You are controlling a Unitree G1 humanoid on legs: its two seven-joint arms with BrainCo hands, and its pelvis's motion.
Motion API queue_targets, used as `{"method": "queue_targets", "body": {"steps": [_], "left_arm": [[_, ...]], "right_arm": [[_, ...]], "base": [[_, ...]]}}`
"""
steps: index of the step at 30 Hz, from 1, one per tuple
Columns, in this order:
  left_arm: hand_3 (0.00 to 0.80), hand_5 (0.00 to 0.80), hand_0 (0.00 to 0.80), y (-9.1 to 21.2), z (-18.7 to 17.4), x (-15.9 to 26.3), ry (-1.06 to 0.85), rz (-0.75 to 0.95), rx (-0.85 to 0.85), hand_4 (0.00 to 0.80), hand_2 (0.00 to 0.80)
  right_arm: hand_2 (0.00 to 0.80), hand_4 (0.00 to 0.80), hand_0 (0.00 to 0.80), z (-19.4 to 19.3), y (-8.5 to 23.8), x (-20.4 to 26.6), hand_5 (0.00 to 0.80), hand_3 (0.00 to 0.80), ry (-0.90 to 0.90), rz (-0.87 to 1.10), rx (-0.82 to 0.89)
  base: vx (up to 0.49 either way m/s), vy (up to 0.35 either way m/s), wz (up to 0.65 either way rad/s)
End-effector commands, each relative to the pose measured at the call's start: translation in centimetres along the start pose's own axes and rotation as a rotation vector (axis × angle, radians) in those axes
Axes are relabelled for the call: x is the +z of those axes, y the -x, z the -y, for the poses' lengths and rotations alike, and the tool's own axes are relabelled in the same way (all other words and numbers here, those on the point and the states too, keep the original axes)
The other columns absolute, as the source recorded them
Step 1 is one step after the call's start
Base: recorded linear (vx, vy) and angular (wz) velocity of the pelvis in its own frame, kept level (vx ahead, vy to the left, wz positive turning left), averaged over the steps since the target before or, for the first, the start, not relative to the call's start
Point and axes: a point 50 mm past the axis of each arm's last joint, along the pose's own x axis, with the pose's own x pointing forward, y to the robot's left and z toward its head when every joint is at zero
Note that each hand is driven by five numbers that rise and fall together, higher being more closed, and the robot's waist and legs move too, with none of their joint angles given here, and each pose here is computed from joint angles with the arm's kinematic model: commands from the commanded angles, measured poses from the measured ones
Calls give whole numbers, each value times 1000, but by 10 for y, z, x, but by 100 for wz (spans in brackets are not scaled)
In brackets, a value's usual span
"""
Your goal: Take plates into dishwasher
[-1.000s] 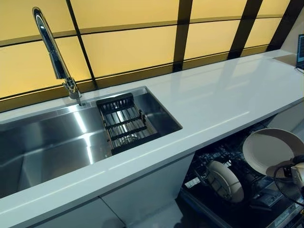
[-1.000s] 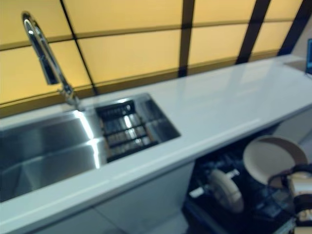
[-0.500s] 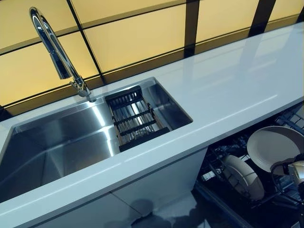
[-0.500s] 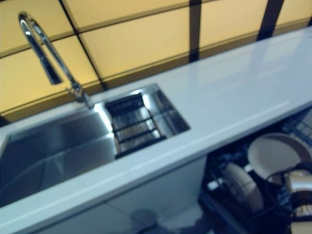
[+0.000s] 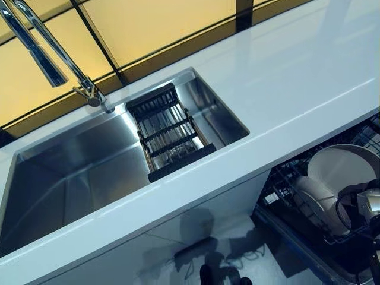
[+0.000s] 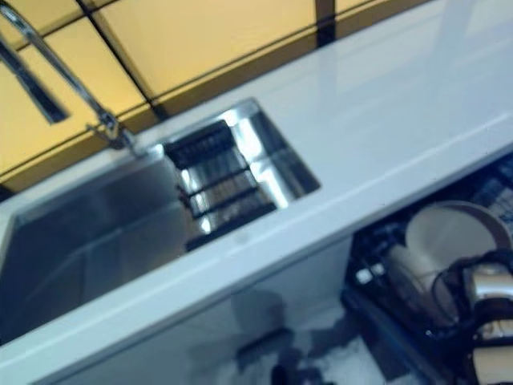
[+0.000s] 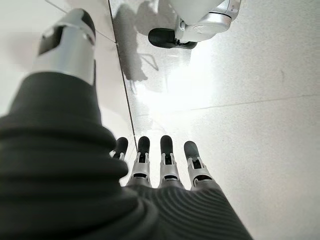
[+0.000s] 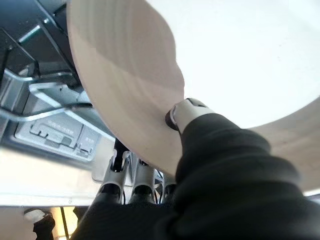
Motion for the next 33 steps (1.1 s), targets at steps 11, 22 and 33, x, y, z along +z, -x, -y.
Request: {"method": "queue_targets", "body": {"steps": [11, 22, 33], "left_arm": [[0, 0, 0, -3, 9, 13, 13, 33, -11, 0, 0], [0, 0, 0, -3, 11, 16, 0, 33, -1, 0, 0], [0, 0, 0, -3, 9, 13, -26, 18, 8, 0, 0]], "right_arm": [[800, 800, 800, 6, 6, 52, 800, 800, -2, 181, 25], [392, 392, 392, -8, 7, 46, 392, 392, 8, 155, 128], [0, 0, 0, 2, 0, 36, 0, 0, -49, 109, 60]], "base": [[-10, 7, 0], [0, 0, 0], [19, 0, 4]]}}
